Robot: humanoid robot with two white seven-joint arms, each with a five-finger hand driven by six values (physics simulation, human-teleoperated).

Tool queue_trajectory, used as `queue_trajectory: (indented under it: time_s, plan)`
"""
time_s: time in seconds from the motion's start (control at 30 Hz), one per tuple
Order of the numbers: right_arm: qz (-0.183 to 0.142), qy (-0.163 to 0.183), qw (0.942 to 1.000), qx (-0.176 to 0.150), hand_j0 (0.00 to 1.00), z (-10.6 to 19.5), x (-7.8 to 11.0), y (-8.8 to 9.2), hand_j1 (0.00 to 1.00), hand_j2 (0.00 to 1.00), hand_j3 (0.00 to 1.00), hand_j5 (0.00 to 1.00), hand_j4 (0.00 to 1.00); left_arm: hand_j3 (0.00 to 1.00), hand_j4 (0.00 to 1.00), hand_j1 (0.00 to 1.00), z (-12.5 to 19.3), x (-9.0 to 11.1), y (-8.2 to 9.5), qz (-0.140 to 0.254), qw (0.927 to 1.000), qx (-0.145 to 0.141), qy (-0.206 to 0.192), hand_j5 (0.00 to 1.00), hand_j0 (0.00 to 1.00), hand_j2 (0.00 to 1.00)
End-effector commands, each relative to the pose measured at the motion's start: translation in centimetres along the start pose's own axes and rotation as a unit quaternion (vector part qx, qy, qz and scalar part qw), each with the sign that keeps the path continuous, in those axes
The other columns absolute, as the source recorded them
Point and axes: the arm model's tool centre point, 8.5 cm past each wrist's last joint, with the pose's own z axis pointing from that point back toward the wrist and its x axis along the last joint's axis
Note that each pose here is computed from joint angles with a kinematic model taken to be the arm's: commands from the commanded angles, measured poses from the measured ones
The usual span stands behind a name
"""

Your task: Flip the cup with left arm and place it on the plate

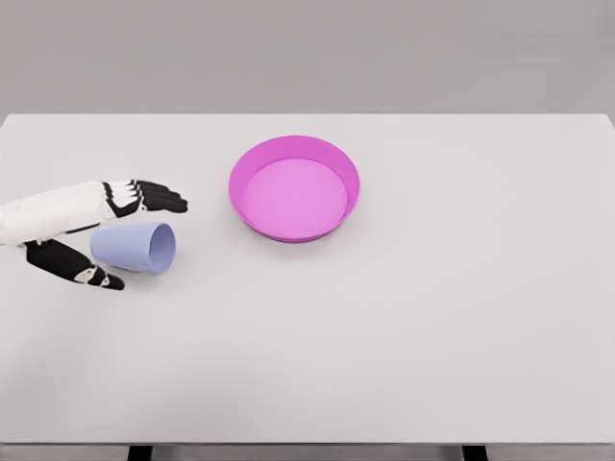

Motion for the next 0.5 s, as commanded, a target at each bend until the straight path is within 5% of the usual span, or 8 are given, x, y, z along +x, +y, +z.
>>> queue_trajectory:
  time_s: [0.0, 0.47]
  plan:
    - [0.002, 0.002, 1.0, 0.0, 1.0, 0.0, -0.15, -0.02, 1.0, 1.0, 1.0, 1.0, 1.0, 1.0, 1.0, 1.0, -0.06, -0.03, -0.13, 0.004, 1.0, 0.0, 0.0, 1.0, 1.0, 1.0]
    - [-0.002, 0.005, 1.0, 0.0, 1.0, -0.01, -0.36, 0.01, 1.0, 1.0, 1.0, 1.0, 1.0, 1.0, 1.0, 1.0, -0.1, -0.45, -0.09, 0.014, 0.9998, 0.012, -0.001, 1.0, 1.0, 1.0]
